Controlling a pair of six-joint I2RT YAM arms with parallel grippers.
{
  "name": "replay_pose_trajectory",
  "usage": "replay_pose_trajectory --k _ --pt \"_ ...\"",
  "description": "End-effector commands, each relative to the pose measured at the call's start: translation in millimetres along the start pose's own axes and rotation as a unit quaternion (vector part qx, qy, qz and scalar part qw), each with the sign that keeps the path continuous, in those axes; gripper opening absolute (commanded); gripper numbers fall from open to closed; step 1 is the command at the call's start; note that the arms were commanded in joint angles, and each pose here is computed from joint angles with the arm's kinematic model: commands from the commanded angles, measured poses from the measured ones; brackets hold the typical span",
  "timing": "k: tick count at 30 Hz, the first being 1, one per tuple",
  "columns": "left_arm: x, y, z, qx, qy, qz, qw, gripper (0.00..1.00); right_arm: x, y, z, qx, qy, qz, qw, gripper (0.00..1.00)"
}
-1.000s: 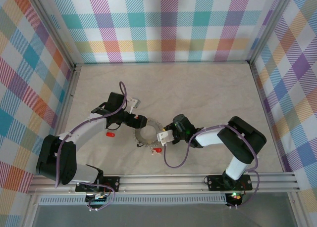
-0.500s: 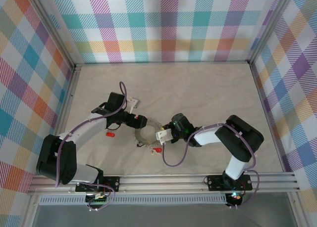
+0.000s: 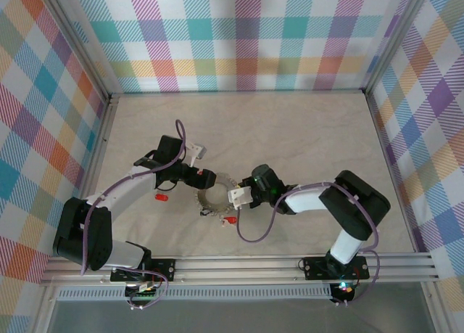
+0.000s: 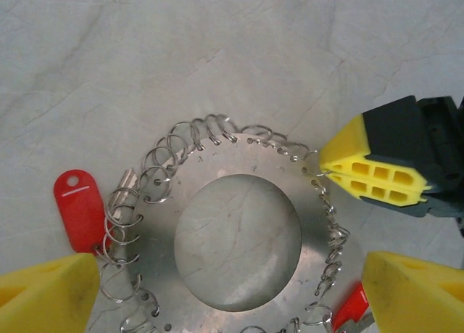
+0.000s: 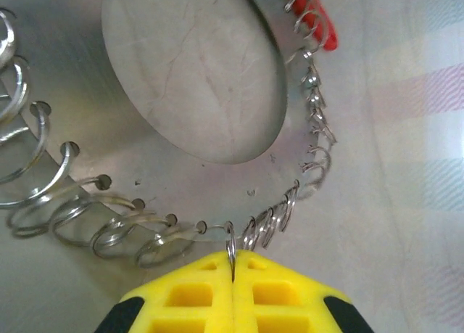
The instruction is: Put the keys on the keyring
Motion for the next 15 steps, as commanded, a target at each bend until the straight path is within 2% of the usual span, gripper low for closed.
replay_pose_trajectory --k 1,6,9,12,15 --pt "7.0 -12.5 10.0 -0.038 -0.031 -0.036 0.998 0.93 12.0 -19.6 22.4 -0.009 -0.040 -0.065 0.997 0.00" --pt "17.8 -35.1 27.8 -0.087 -0.108 -0.098 0.985 0.91 18.6 -31.8 46.6 -0.029 -0.073 -0.105 0.991 0.00" --pt "22.8 -50.4 40.7 -0.112 -0.135 -0.143 0.974 0.87 26.4 -40.5 64.3 -0.031 -0.103 -0.123 0.987 0.00" --pt "23.5 -63.2 48.9 -0.137 -0.143 -0.180 0.963 0.78 35.1 -47.1 83.0 -0.031 -0.138 -0.143 0.979 0.00" --pt "17.0 -79.2 53.9 -0.177 -0.145 -0.232 0.945 0.59 41.4 -50.8 100.4 -0.024 -0.168 -0.167 0.971 0.00"
Point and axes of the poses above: each hand's point on the last joint's axis, 136 mm out from that joint toward the fingers, its own z axis back along the fingers, its own y axis along the line the jaws close on, x = y × z, the point moved 4 cm from there along z, back along the fingers, and after that the axes turned 6 degrees about z, right-handed, at the moved point
